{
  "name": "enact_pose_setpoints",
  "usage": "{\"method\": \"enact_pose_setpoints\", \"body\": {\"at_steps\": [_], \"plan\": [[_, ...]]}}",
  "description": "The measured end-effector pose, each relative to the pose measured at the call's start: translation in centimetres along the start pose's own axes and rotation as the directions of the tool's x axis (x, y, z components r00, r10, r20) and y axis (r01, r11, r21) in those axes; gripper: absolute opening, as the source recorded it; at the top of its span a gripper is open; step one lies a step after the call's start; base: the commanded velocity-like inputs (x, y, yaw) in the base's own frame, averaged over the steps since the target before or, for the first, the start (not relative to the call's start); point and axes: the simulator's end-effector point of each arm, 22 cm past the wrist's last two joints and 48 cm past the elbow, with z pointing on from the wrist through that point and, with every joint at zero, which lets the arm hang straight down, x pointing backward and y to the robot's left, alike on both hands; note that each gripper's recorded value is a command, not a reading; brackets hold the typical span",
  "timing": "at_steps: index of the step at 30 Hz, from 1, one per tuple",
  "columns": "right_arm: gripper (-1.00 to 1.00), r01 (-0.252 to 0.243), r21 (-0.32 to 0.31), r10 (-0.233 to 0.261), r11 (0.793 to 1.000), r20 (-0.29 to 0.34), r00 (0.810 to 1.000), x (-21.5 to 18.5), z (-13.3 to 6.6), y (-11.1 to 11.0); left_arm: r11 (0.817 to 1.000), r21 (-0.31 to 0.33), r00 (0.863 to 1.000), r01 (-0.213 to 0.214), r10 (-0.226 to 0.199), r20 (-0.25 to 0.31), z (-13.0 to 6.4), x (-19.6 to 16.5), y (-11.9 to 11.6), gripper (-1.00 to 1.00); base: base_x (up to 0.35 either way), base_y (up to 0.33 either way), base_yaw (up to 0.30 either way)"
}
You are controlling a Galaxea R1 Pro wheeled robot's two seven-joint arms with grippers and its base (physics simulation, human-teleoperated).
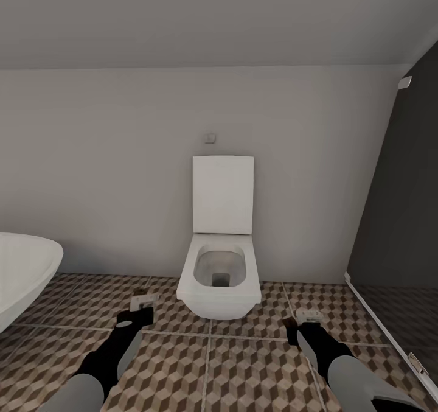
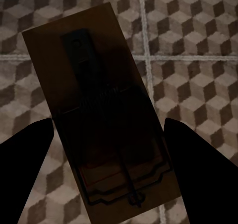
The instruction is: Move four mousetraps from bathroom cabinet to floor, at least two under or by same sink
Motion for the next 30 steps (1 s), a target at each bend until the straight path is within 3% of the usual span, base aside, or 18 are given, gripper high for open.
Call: {"method": "enact_pose_setpoints", "body": {"at_steps": [8, 30], "plan": [[-1.0, 0.001, 0.001, -0.001, 1.0, 0.0, 1.0, -0.02, -0.02, -0.06, 1.0, 0.006, 1.0, 0.003, -0.003, -0.008, -0.06, 0.35, -0.48, -1.0, 0.067, 0.0, 0.0], [-1.0, 0.0, 0.006, 0.0, 1.0, 0.008, 1.0, -0.19, 0.01, -0.36, 1.0, -0.002, 1.0, -0.005, 0.005, -0.007, -0.01, 0.4, -0.1, -1.0, 0.276, 0.0, 0.0]]}}
